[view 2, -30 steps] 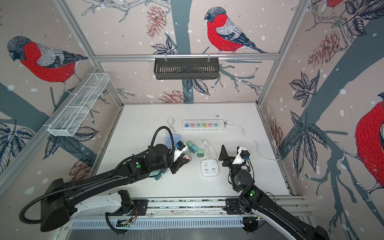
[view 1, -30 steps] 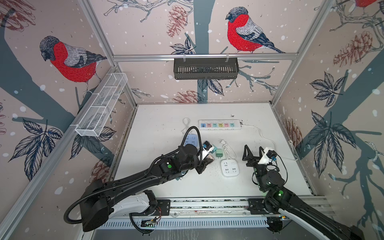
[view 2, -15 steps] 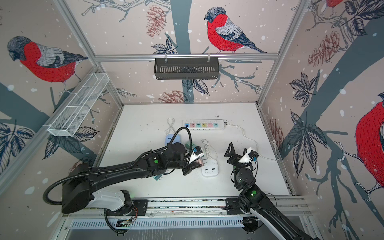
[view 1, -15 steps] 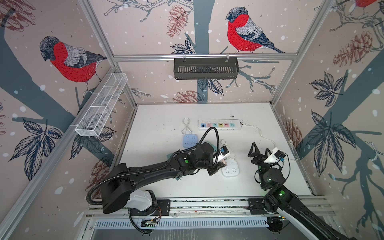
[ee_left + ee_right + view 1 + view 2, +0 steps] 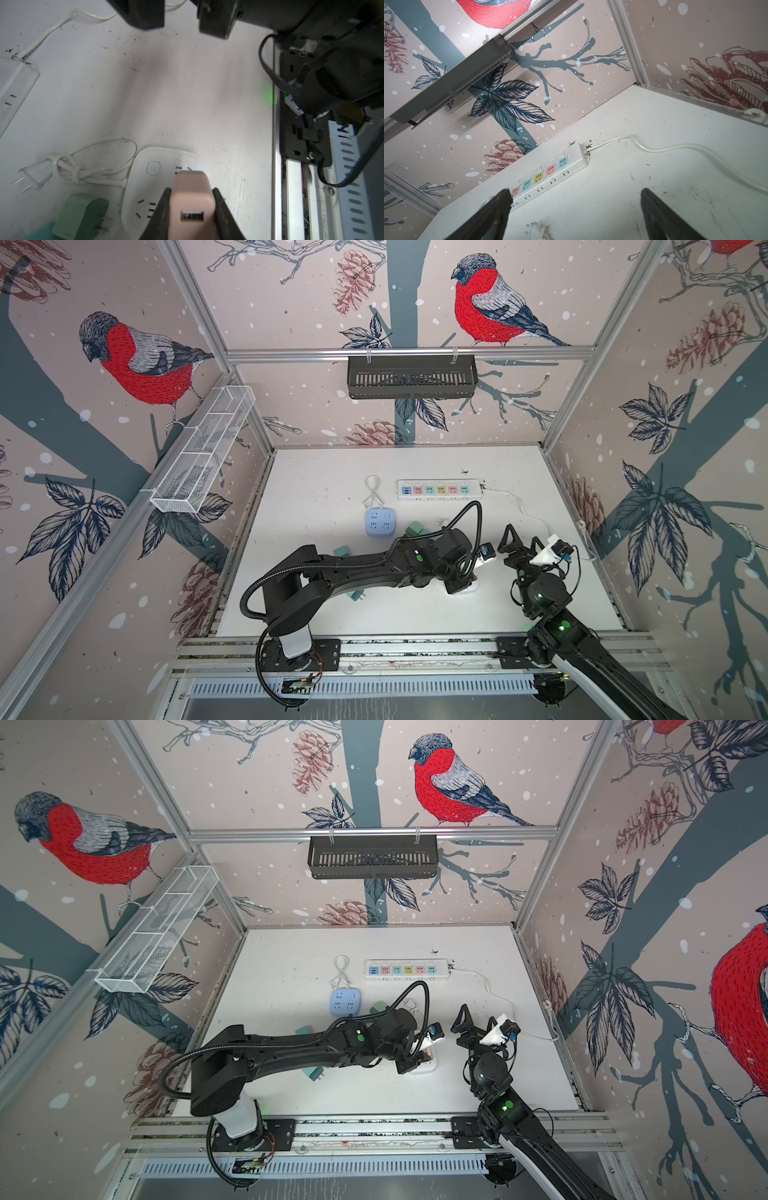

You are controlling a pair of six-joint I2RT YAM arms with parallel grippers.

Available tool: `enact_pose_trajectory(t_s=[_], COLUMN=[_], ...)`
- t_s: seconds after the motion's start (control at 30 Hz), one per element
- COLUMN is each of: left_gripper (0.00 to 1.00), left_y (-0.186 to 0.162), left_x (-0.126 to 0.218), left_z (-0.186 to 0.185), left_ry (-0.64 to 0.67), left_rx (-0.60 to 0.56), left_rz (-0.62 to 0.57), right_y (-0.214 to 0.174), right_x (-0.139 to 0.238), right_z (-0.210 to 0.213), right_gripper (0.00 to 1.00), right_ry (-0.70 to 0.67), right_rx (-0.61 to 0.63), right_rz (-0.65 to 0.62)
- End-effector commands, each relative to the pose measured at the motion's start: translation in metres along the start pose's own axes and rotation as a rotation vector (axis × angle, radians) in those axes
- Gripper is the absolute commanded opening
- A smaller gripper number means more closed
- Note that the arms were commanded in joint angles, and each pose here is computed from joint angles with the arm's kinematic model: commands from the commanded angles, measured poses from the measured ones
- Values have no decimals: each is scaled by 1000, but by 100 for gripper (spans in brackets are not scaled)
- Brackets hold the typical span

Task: Insert the plug
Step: 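Carry the pink adapter with the left gripper while the right gripper withdraws, then lower the pink adapter onto the white square socket and open the left gripper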

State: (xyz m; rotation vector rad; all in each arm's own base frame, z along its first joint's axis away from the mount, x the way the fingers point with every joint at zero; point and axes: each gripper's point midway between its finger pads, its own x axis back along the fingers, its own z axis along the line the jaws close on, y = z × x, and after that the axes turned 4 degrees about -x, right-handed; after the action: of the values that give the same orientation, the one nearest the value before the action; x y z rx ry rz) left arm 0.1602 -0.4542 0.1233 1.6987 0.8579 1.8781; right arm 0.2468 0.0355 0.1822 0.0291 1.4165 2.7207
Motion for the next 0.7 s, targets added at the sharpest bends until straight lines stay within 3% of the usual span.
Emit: enact_pose_trajectory(t_s=[0.0, 0.67], left_gripper=[0, 0], left_y=[-4, -20], left_x=[-5, -35], left_z=[2, 6], left_ry=[10, 1], left_rx=[-7, 11], left_rz=[37, 156], right_y=[-22, -22], right_x=[0, -1], right_z=[-14, -16], right_gripper=[97, 98], right_ry=[-16, -18], right_rx=[14, 4], right_rz=[44, 51])
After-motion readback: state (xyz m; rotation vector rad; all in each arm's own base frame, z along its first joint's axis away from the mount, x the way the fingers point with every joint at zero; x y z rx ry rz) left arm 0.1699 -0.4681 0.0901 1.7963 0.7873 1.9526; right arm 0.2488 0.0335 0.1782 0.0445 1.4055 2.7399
